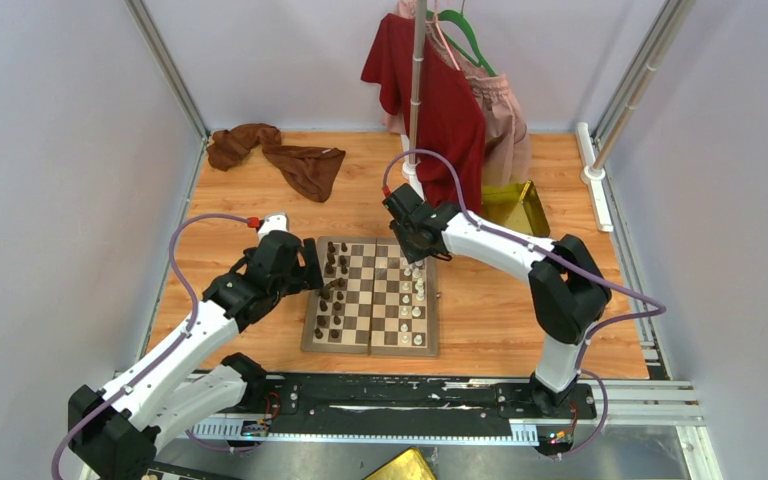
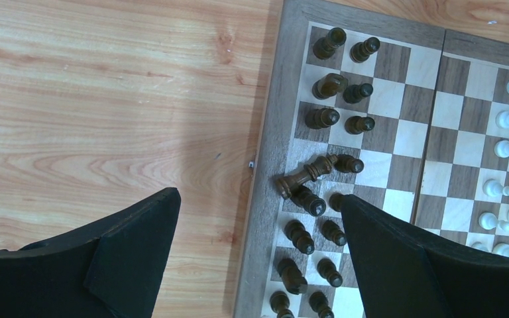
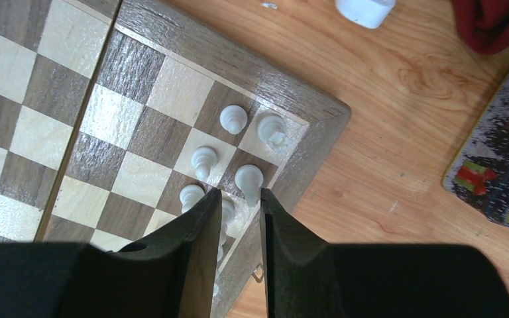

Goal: Set up the chess pieces on the board
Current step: Place the chess piece on the chessboard, then pick up the chess piece from the storage box.

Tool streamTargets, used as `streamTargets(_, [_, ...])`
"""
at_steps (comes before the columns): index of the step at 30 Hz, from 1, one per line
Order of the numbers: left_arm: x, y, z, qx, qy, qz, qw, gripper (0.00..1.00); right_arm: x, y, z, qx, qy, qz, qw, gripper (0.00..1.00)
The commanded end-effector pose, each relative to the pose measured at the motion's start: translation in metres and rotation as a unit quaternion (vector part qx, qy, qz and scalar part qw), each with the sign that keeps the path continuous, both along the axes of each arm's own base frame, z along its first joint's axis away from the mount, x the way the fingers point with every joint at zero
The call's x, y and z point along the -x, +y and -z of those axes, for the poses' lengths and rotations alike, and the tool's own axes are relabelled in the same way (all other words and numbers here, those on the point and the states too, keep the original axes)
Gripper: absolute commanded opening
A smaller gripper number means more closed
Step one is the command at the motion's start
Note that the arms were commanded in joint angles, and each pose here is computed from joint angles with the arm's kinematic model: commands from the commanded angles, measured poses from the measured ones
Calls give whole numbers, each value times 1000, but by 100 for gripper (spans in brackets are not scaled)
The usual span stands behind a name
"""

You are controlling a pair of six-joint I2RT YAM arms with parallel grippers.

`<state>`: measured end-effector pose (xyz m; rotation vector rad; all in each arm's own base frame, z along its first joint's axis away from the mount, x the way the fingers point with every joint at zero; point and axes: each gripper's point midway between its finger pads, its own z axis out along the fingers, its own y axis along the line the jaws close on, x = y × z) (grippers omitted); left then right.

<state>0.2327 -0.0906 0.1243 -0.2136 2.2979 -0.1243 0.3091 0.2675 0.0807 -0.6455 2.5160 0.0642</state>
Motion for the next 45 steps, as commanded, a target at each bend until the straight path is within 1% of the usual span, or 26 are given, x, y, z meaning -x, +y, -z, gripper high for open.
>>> streamTargets(1, [-5,-3,-9,18,-17,-4,1000,100,-4,-1,-46,-8,-48,-2,999,32])
streamTargets(8, [-8,-9,-9,28,-17,1,999,100,-11,-25,-95,-5,-112,38,993,35])
streamTargets(14, [-12,-12,-8,29,-16,3,999,100,-14,-80,-111,10,-154,127,980,37])
streamTargets(20, [-15,-16,-4,27,-8,9,1000,100,-19,-140,-98,15,-148,219,964,38])
streamTargets(27, [-18,-17,0,20,-2,10,1000,100,-32,-187,-76,22,-131,290,948,40])
streamTargets(33, [-19,-16,3,10,3,11,1000,100,-53,-206,-54,21,-114,329,937,42])
streamTargets(38, [-19,-13,3,2,4,10,1000,100,-70,-215,-40,26,-99,341,935,42])
streamTargets(45, [-19,-10,1,-6,1,8,1000,100,-83,-226,-12,25,-67,354,933,42])
